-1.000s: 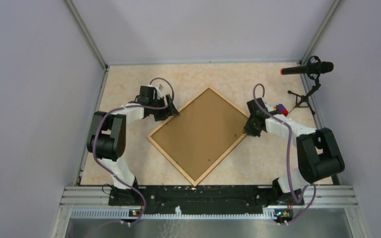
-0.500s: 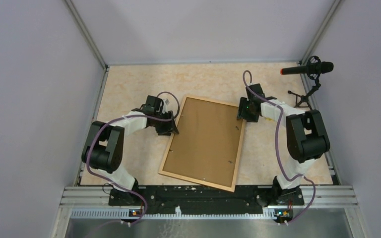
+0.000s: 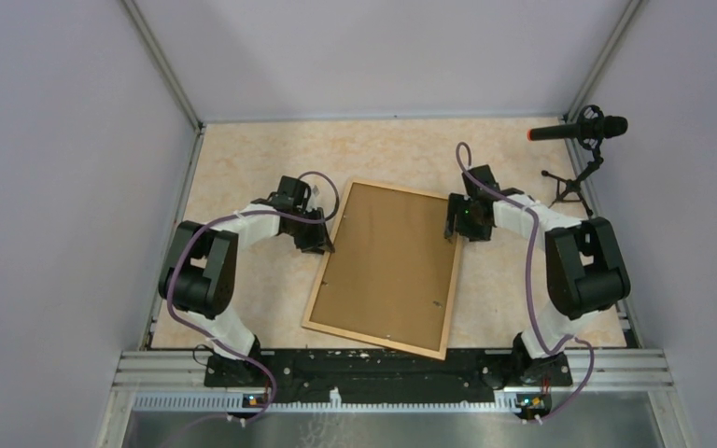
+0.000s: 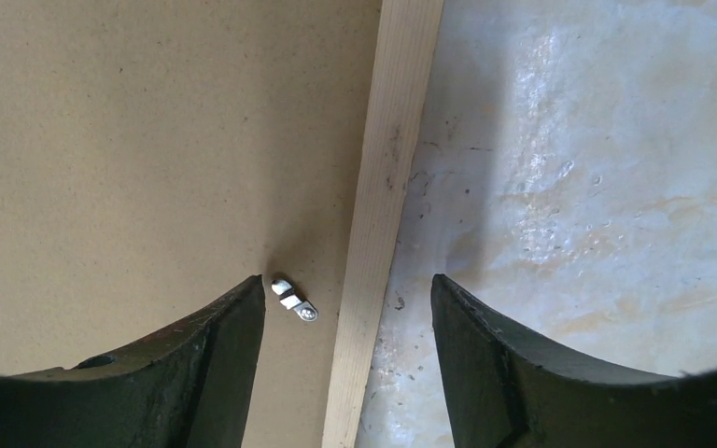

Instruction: Put the photo into the frame

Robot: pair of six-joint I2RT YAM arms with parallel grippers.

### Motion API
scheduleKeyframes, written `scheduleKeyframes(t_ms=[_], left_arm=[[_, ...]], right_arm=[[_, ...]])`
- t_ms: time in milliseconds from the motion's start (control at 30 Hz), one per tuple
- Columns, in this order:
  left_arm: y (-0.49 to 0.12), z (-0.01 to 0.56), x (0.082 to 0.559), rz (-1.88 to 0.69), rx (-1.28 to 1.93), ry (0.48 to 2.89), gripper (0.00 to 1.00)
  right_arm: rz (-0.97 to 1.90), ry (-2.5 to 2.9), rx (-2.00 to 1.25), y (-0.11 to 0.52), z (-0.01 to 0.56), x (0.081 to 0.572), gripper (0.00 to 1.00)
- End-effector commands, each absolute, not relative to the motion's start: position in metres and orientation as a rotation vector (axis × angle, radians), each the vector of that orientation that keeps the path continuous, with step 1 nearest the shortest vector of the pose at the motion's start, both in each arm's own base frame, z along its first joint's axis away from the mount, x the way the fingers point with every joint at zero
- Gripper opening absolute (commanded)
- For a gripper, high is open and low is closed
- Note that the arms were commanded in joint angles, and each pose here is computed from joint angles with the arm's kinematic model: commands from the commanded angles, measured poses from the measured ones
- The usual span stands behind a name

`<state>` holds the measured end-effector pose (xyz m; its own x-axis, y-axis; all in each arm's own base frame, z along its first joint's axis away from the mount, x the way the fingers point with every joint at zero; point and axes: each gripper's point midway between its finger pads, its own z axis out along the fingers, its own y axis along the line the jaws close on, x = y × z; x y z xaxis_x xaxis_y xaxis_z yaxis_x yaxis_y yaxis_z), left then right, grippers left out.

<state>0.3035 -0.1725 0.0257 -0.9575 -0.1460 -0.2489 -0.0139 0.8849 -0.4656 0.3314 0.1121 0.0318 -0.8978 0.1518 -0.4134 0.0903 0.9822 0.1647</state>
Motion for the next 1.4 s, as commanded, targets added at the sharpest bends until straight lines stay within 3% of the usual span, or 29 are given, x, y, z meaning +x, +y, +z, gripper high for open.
scheduleKeyframes(t_ms=[0, 333, 367, 433, 800, 1133, 1367], left_arm=[[-0.164, 0.001, 0.294, -0.604, -0.169, 2.85, 0.3], [-0.163, 0.001, 0.292, -0.6, -0.173, 2.848, 0.28], [-0.164, 0.001, 0.292, -0.604, -0.174, 2.849, 0.27], [-0.165, 0.001, 0.292, -0.612, -0.177, 2.847, 0.27], [-0.168, -0.001, 0.283, -0.656, -0.194, 2.858, 0.24], [-0.177, 0.008, 0.251, -0.809, -0.254, 2.848, 0.23], [-0.205, 0.044, 0.217, -1.064, -0.118, 2.698, 0.4]], right_arm=[[0.192, 2.676, 0.132, 0.118, 0.037, 0.334, 0.63], [0.056, 2.704, 0.124, 0.112, 0.024, 0.331, 0.43], [0.039, 2.702, 0.142, 0.11, 0.023, 0.332, 0.34], [0.005, 2.704, 0.186, 0.106, 0.019, 0.333, 0.0], [0.155, 2.681, 0.18, 0.133, 0.02, 0.349, 0.0], [0.324, 2.588, -0.089, 0.175, 0.026, 0.415, 0.0], [0.522, 2.539, -0.252, 0.22, 0.036, 0.44, 0.03]])
